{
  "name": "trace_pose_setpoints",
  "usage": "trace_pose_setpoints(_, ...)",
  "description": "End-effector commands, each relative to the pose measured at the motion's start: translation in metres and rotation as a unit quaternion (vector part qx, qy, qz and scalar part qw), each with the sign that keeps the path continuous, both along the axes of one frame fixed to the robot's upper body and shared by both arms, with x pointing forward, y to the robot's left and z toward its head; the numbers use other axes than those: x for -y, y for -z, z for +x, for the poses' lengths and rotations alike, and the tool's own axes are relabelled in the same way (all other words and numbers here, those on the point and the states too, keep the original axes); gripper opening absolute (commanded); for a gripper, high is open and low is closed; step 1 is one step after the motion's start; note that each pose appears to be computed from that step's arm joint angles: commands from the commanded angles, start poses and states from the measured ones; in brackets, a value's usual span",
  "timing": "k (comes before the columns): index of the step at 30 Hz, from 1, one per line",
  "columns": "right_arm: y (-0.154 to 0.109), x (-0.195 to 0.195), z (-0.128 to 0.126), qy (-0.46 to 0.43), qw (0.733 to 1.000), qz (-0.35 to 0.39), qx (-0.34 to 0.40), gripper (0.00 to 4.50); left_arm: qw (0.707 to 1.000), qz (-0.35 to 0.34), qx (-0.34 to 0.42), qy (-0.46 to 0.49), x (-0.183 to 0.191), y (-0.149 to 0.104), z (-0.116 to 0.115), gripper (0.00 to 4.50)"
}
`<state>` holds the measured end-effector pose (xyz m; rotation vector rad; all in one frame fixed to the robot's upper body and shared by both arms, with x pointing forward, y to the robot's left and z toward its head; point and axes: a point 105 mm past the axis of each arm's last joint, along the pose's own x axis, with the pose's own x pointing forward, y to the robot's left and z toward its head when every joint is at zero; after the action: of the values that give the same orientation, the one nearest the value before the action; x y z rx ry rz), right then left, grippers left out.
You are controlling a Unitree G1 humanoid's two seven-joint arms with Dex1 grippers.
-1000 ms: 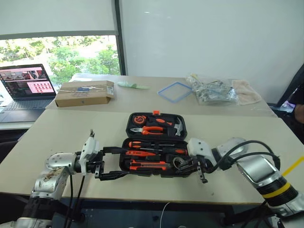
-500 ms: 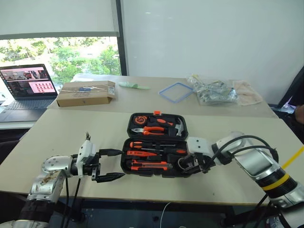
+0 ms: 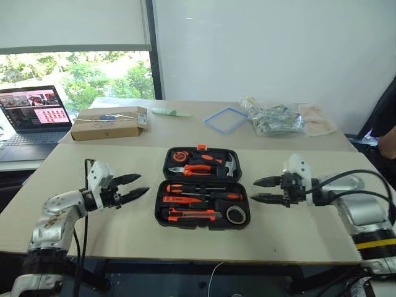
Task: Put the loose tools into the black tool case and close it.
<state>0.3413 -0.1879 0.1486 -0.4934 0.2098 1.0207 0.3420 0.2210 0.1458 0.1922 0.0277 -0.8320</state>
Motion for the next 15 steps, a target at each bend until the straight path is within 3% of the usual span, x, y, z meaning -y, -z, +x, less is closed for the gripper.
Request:
trace_pose_setpoints(1,0.004,0.000,0.031,0.059,0.994,-0.041,0.079,1.22,0.998,0.025,-0.010,-0.061,0.007,0.005,0.026,1.59)
trace_pose_setpoints(5,0.015,-0.012,0.046,0.054,0.993,-0.054,0.090,0.00,0.995,0.057,-0.040,-0.074,0.017,0.017,0.039,0.17)
trace_pose_setpoints(6,0.017,-0.016,0.049,0.052,0.993,-0.055,0.092,0.00,0.995,0.061,-0.048,-0.068,0.021,0.020,0.040,0.04)
trace_pose_setpoints(15,0.021,-0.049,0.045,-0.016,0.997,-0.045,0.065,0.00,0.993,0.065,-0.093,0.033,0.064,0.029,0.029,0.04)
